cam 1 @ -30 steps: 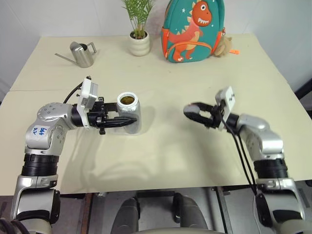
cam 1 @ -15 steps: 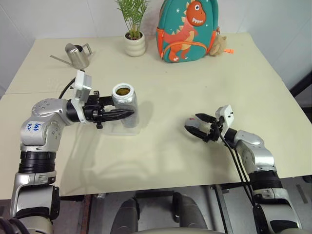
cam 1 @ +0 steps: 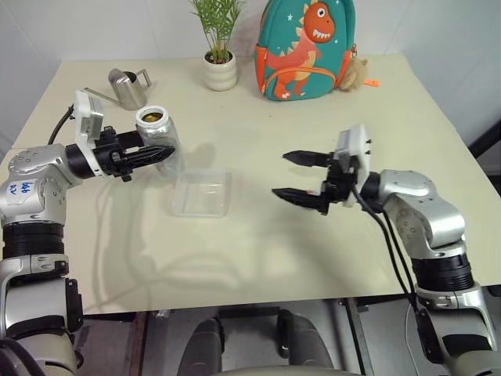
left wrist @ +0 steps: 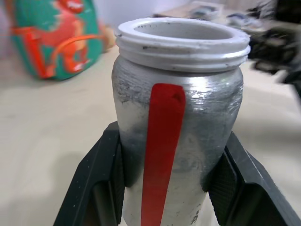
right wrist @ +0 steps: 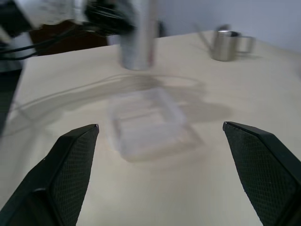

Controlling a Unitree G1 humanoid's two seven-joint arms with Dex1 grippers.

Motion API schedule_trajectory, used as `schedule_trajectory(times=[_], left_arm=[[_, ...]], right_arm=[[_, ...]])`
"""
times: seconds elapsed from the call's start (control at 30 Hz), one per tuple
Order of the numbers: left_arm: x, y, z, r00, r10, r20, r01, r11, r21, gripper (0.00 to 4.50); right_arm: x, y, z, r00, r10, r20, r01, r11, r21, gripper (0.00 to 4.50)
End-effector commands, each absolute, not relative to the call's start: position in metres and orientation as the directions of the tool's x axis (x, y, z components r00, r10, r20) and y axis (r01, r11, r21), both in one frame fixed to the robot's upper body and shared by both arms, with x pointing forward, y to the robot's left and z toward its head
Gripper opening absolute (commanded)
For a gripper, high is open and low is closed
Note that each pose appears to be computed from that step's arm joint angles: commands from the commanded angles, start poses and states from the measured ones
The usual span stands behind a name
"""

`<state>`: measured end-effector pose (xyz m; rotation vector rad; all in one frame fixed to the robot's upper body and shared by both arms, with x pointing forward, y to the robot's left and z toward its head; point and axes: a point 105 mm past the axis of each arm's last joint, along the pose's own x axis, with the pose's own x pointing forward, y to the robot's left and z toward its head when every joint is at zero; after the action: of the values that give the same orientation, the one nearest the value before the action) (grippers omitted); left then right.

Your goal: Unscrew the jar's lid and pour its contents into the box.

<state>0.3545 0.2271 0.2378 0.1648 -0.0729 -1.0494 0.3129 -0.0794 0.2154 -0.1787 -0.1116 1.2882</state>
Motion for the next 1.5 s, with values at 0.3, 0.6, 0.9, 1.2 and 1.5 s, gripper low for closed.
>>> schedule_trajectory(times=[0.3, 0.6, 0.9, 1.2, 1.5], left_arm=[[0.363, 0.263, 0.247, 0.74, -0.664, -0.102, 0.603, 0.59, 0.536, 1.88], [0.367, 0.23, 0.254, 0.812, -0.582, 0.033, 0.242, 0.388, 0.889, 1.88], [0.378, 0.196, 0.27, 0.736, -0.645, 0.206, -0.29, -0.026, 0.957, 1.88], [0.384, 0.169, 0.266, 0.52, -0.838, 0.166, -0.727, -0.331, 0.602, 1.88], [0.392, 0.164, 0.274, 0.408, -0.898, 0.163, -0.886, -0.347, 0.309, 1.88]], right_arm=[[0.309, -0.043, 0.226, 0.168, 0.986, -0.017, -0.954, 0.158, -0.256, 4.45], [0.312, -0.042, 0.222, 0.176, 0.984, -0.006, -0.955, 0.169, -0.245, 4.45], [0.317, -0.041, 0.223, 0.193, 0.981, 0.003, -0.953, 0.188, -0.238, 4.45], [0.311, -0.051, 0.236, 0.185, 0.98, 0.068, -0.949, 0.196, -0.246, 4.45], [0.305, -0.071, 0.245, 0.213, 0.974, 0.074, -0.934, 0.225, -0.279, 4.45]])
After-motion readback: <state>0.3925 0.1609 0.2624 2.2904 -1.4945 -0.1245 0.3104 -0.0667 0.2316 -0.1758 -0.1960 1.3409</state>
